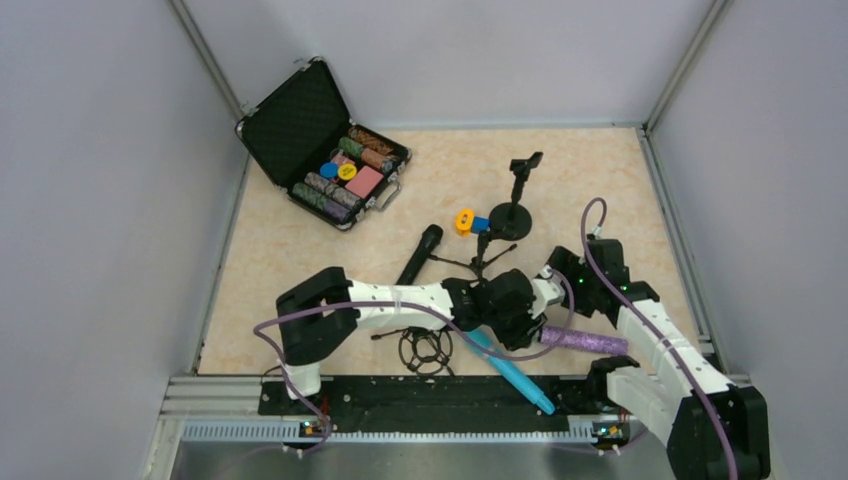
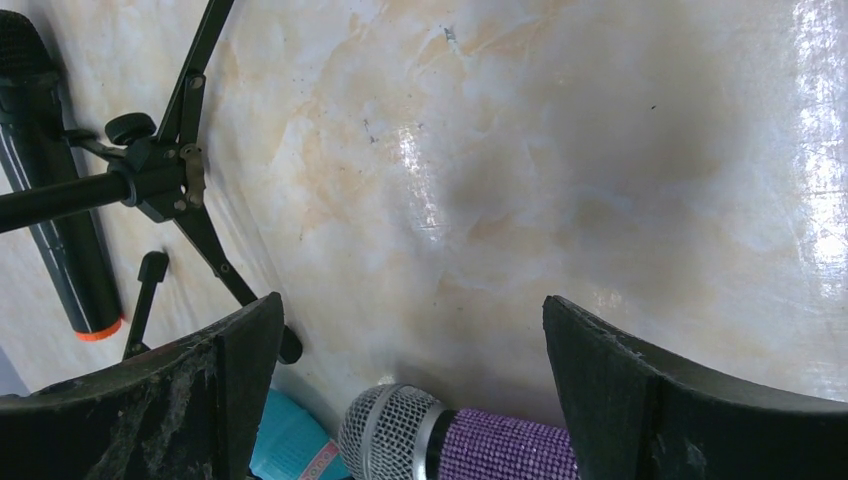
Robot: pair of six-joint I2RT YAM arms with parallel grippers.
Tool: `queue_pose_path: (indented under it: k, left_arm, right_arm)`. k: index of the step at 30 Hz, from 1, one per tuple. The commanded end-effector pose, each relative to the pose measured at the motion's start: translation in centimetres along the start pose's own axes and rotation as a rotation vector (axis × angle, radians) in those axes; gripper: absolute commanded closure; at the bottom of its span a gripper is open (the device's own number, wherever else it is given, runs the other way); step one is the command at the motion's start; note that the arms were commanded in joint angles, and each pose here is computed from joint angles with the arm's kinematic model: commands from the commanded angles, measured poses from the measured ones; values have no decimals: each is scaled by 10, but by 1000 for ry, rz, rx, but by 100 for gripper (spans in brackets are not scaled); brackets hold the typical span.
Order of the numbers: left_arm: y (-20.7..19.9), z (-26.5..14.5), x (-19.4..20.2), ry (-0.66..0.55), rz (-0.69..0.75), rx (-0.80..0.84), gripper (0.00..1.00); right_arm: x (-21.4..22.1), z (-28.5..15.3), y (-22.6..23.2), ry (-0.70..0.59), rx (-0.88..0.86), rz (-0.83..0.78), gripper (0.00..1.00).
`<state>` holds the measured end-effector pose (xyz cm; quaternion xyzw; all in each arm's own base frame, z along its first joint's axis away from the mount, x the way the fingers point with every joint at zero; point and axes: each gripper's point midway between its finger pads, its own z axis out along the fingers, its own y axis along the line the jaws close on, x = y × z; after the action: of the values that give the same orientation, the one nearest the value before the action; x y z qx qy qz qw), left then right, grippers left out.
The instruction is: Attach the microphones to the stand
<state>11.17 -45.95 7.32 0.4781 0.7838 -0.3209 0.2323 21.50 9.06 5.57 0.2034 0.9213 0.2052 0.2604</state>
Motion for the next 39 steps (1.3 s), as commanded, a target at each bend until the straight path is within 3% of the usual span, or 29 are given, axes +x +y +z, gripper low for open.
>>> queue_pose_path:
  k: [1, 6, 16, 23, 26, 34, 39]
  left_arm:
    - [-9, 10, -25, -74, 54, -5, 59]
    - [-1, 23, -15, -44, 27, -36, 63]
    - [56, 36, -23, -25, -23, -371, 61]
    - [36, 17, -51, -165, -71, -261, 47]
    - [23, 23, -51, -192, -110, -179, 46]
    - [0, 36, -50, -231, -198, -42, 61]
    - [17, 34, -47, -225, -240, -147, 68]
  right_arm:
    - [-6, -1, 2, -16, -12, 12, 1]
    - [-5, 2, -2, -14, -2, 10, 1]
    - [-10, 1, 1, -24, -5, 13, 1]
    - [-13, -4, -6, -40, 42, 10, 1]
    - [-16, -6, -8, -65, 59, 30, 1]
    - [-23, -7, -15, -105, 105, 52, 1]
    - [-25, -6, -15, -106, 111, 54, 1]
